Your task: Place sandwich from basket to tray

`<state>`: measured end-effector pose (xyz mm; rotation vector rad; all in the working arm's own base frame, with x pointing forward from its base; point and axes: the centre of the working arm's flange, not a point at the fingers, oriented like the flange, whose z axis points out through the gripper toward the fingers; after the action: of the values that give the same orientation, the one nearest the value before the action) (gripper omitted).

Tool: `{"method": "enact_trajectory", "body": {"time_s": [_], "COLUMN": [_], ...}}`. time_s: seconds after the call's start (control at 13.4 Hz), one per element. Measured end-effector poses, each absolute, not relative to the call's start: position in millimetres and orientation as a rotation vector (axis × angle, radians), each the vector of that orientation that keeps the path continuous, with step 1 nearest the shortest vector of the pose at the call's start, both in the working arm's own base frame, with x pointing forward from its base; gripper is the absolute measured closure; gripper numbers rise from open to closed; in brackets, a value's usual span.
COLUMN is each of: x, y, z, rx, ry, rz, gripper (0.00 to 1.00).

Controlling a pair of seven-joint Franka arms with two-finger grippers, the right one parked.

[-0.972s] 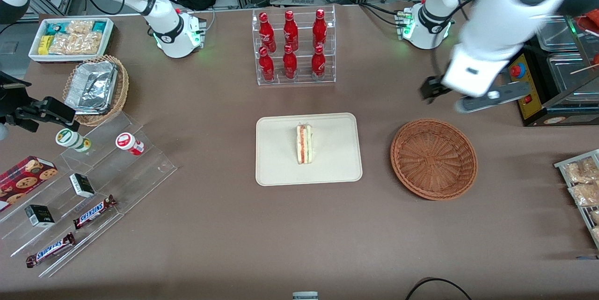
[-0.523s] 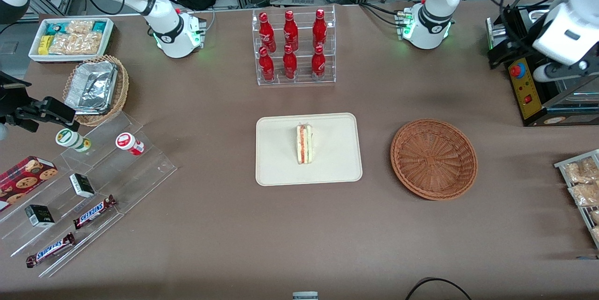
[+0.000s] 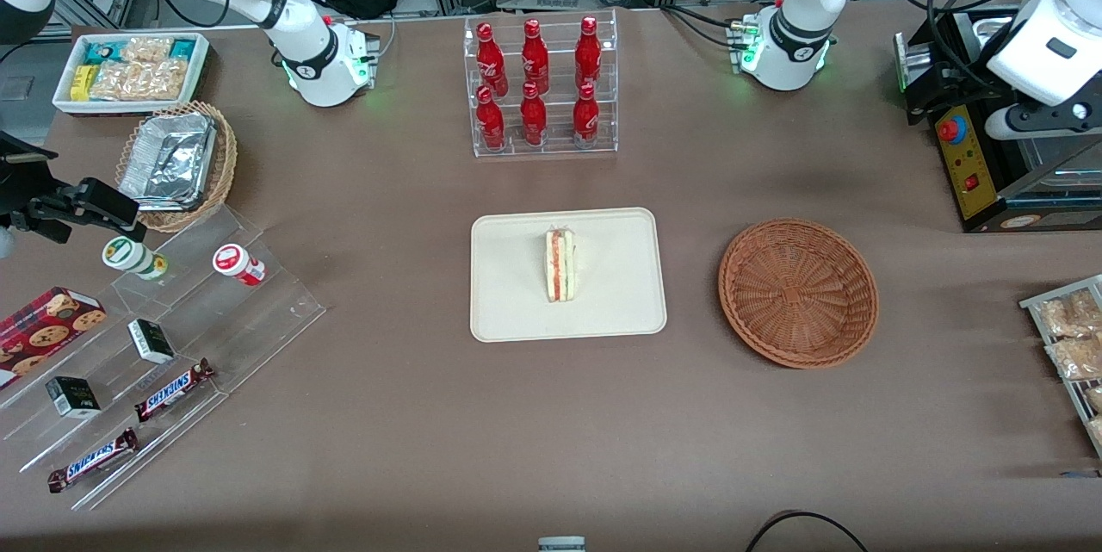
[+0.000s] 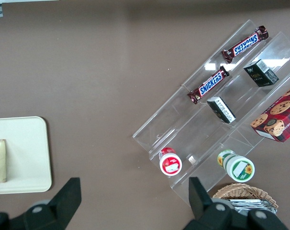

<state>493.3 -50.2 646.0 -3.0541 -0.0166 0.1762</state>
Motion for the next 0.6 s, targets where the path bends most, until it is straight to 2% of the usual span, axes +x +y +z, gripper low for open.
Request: {"method": "enact_trajectory", "body": {"time_s": [0.3,0.6], "x": [506,514], "y": [-47,-47], "z": [655,657], "rx": [-3.065,-3.069], "ry": [-0.018,-0.017], "rz": [0.092,0.081], "gripper": [0.0,0.0]}}
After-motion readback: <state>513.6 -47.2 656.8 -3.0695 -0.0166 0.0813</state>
